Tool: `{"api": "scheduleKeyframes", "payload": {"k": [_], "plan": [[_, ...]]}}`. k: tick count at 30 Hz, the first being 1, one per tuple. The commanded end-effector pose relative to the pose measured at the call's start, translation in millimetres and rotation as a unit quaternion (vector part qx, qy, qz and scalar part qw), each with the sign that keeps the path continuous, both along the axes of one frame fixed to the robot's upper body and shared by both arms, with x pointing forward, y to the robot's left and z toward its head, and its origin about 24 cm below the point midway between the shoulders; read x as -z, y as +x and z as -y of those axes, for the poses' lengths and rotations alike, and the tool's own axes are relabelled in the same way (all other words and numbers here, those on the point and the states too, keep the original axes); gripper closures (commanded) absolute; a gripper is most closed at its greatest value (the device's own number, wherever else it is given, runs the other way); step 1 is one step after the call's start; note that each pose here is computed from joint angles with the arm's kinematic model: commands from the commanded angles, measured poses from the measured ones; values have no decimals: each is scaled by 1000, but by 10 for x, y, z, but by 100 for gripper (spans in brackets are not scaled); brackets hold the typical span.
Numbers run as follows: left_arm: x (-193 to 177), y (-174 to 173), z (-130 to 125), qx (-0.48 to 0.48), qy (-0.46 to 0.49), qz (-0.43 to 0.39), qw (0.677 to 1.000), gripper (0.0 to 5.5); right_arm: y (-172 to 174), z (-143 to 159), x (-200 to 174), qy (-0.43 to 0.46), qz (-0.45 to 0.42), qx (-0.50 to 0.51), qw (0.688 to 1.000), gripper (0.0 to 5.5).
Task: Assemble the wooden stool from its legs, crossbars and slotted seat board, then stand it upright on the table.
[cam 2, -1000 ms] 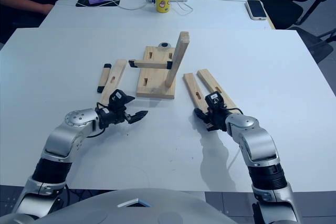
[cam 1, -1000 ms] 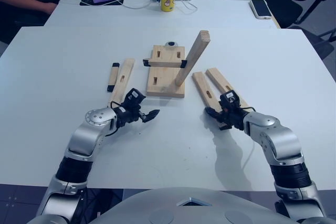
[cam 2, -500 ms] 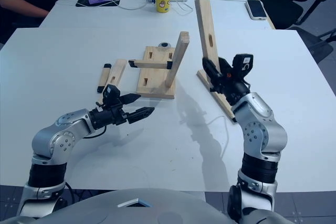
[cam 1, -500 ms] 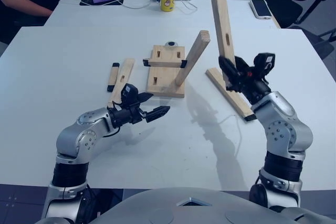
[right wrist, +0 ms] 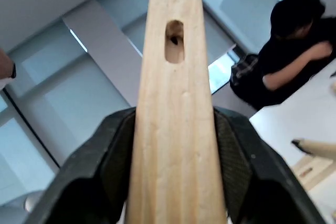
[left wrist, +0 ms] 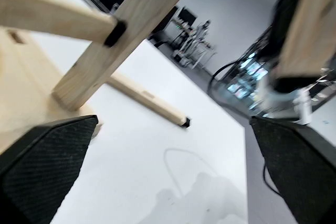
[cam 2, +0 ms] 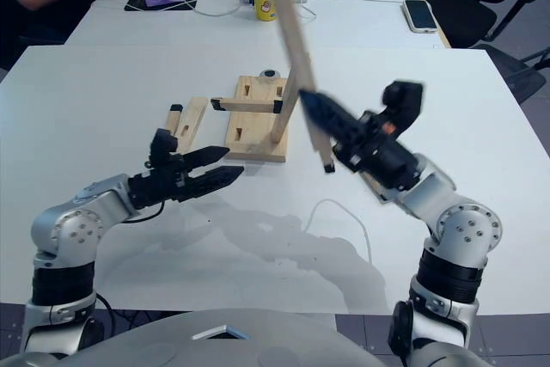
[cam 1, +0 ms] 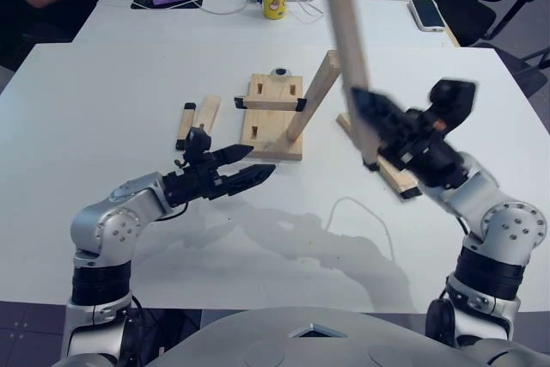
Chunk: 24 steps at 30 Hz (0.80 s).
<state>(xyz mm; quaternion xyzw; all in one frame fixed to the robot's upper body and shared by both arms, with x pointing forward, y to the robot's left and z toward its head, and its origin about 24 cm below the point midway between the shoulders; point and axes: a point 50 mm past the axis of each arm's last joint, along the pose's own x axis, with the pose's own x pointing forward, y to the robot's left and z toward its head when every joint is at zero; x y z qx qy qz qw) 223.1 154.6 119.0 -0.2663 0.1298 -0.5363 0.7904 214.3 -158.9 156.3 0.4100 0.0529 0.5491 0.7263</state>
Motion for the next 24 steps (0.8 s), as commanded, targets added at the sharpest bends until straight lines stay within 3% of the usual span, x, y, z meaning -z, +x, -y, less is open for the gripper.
{"api": "scheduleKeyframes", "payload": {"k": [1,8,23,24], "plan": [[-305,-49,-61,38,-67,22,997,10,-64,-21,157,-34,-8,-25,999,344],[-386,17,-54,37,-84,2,996,10,-214,-38,370,-50,-32,-107,992,344],[-437,41,53,71,-119,-29,990,10,-297,-130,446,-61,-24,-153,986,344],[-434,37,54,73,-118,-31,990,32,-301,-132,446,-61,-23,-153,986,344]]}}
